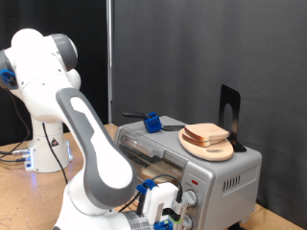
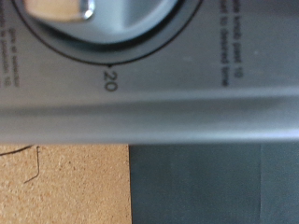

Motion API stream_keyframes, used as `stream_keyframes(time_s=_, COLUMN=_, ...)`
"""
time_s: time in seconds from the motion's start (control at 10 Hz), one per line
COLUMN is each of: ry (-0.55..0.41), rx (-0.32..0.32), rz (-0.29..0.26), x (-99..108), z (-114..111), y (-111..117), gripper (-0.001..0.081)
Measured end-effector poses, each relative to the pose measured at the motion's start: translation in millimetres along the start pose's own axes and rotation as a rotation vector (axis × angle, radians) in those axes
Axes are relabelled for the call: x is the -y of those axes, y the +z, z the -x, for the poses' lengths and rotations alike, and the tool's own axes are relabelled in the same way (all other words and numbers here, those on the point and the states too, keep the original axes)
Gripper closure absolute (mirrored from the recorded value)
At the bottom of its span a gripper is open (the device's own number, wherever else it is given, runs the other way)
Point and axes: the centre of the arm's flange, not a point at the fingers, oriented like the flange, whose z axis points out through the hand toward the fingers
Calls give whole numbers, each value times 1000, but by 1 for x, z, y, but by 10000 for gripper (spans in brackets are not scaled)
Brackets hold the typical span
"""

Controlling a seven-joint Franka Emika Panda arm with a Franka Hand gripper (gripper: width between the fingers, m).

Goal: Make a piece of toast with the oven

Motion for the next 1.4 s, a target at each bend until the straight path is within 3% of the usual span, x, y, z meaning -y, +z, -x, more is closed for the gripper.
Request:
stream_keyframes(time_s=0.5, ry=44, rx=7, rz=-7, x=7, z=-7, y=2, gripper=124)
stream_keyframes(time_s=0.6, ry=47, rx=7, rz=-6, x=9, z=-7, y=2, gripper=238)
stream_keyframes(time_s=0.7, ry=51, rx=7, rz=-5, x=10, z=-6, y=3, gripper=238)
stream_keyframes(time_s=0.9, ry=55, rx=7, rz=-1, x=10, z=-6, y=3, gripper=600)
stream_keyframes(time_s=1.0, ry=57, rx=7, rz=2, x=9, z=-6, y=3, gripper=600)
stream_keyframes(time_s=1.1, ry=58, rx=8, rz=9, x=8, z=-7, y=3, gripper=727)
stream_keyframes(time_s=1.2, ry=60, rx=9, rz=16, x=6, z=-7, y=2, gripper=727)
stream_keyframes(time_s=1.3, ry=61, rx=11, rz=18, x=6, z=-7, y=2, gripper=789)
stream_keyframes(time_s=1.4, ry=63, rx=11, rz=18, x=6, z=-6, y=2, gripper=801)
